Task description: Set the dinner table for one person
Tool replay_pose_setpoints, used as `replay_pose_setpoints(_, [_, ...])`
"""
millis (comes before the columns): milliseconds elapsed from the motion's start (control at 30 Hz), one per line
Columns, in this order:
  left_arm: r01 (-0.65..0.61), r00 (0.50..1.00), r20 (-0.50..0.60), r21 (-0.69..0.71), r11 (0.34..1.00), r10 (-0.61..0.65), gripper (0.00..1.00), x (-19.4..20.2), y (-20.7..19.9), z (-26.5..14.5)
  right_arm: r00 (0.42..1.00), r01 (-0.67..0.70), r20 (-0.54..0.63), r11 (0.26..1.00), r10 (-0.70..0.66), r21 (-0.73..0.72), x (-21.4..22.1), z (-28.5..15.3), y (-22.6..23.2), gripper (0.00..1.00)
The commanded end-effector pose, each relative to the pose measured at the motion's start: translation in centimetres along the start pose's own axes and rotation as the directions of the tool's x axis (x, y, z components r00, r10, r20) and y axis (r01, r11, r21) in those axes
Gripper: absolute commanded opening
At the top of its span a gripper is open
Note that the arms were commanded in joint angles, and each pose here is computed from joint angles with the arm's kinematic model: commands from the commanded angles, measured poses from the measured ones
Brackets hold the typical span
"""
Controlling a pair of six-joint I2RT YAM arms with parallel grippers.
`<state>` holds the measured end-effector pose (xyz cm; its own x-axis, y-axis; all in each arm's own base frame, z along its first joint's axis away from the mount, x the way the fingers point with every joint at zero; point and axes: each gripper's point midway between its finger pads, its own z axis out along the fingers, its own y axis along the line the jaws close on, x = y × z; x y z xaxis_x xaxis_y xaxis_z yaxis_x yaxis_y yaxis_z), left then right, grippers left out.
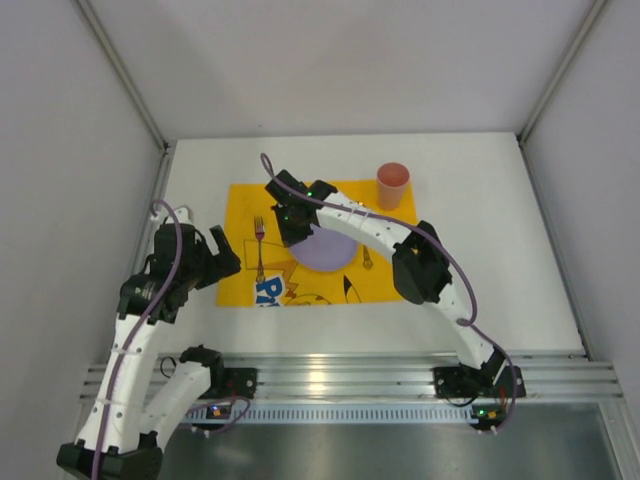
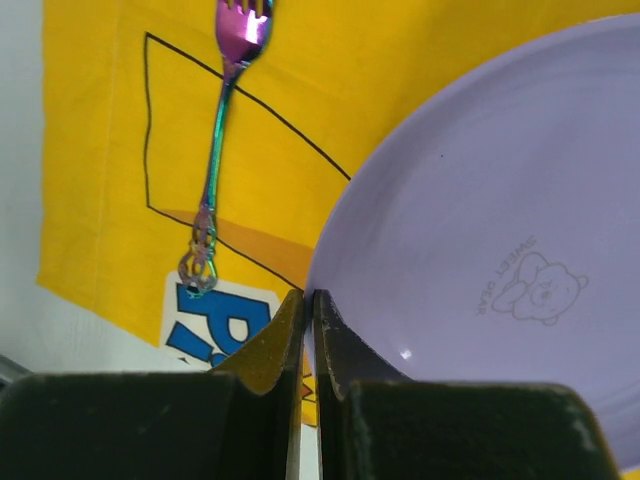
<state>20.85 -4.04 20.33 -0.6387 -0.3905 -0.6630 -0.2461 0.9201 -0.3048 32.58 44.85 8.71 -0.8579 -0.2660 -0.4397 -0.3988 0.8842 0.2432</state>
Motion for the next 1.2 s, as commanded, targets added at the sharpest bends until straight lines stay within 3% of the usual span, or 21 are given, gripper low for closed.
replay_pose_setpoints(0, [-0.024,1.000,0.003,0.010,1.000,0.023,0.96,-0.6,-0.4,-0.7,0.995,-0.011,0.091,0.985,0.028,-0.174,-2.8,-0.6,4.6,0.00])
replay_pose_setpoints(233, [-0.053,0.999,0.002,-0.002,0.999,0.053,0.96,-1.0,-0.3,-0.7,0.997,-0.061,0.042,0.974,0.072,-0.216,-2.3,1.3,4.6,0.00])
replay_pose_setpoints(333, [-0.064,0.998,-0.003,-0.006,0.998,0.064,0.95,-1.1,-0.2,-0.6,0.997,-0.051,0.044,0.973,0.063,-0.224,-2.3,1.4,4.6,0.38])
replay_pose_setpoints(367, [-0.063,0.998,-0.003,-0.005,0.998,0.063,0.96,-1.2,-0.3,-0.5,0.997,-0.050,0.049,0.974,0.062,-0.220,-2.4,1.2,4.5,0.55])
replay_pose_setpoints(433, [-0.068,0.998,-0.007,-0.001,0.998,0.068,0.96,-1.2,-0.5,-0.3,0.996,-0.054,0.063,0.977,0.069,-0.208,-2.8,0.9,3.9,0.64])
replay_pose_setpoints(533, [-0.067,0.998,-0.007,0.013,0.998,0.067,0.96,-1.4,-0.8,0.1,0.992,-0.038,0.107,0.977,0.062,-0.210,-4.1,-1.2,3.5,0.68])
replay_pose_setpoints(633, [-0.067,0.998,-0.007,0.023,0.998,0.067,0.96,-1.5,-1.2,0.6,0.979,0.008,0.202,0.977,0.036,-0.213,-6.2,-5.6,3.5,0.73])
replay_pose_setpoints(733, [-0.069,0.998,0.000,0.033,0.997,0.069,0.96,-1.9,-1.6,1.2,0.933,0.076,0.358,0.970,0.011,-0.229,-8.8,-13.8,3.8,0.79])
replay_pose_setpoints(833, [-0.070,0.998,0.007,0.047,0.996,0.069,0.96,-2.4,-2.1,1.9,0.894,0.117,0.448,0.974,-0.018,-0.194,-9.2,-18.0,2.7,0.85])
replay_pose_setpoints(900, [-0.069,0.998,0.010,0.052,0.996,0.069,0.96,-2.7,-2.4,2.3,0.849,0.137,0.528,0.975,-0.024,-0.176,-8.5,-22.3,1.4,0.95])
replay_pose_setpoints(1000, [-0.075,0.997,0.024,0.058,0.995,0.074,0.96,-3.3,-2.8,3.0,0.801,0.116,0.598,0.986,-0.022,-0.120,-5.5,-26.5,-2.2,0.99])
replay_pose_setpoints(1033, [-0.077,0.997,0.032,0.059,0.995,0.076,0.96,-3.6,-2.9,3.2,0.762,0.108,0.648,0.984,0.010,-0.142,-4.4,-30.1,-3.1,1.00])
replay_pose_setpoints(1067, [-0.078,0.997,0.028,0.055,0.995,0.076,0.96,-3.5,-2.9,3.7,0.797,0.088,0.603,0.991,-0.007,-0.104,-1.4,-27.6,-5.1,1.00])
replay_pose_setpoints(1167, [-0.080,0.996,0.040,0.060,0.995,0.078,0.96,-3.9,-3.2,4.4,0.776,-0.020,0.621,0.988,0.112,-0.154,3.3,-30.0,-8.3,1.00])
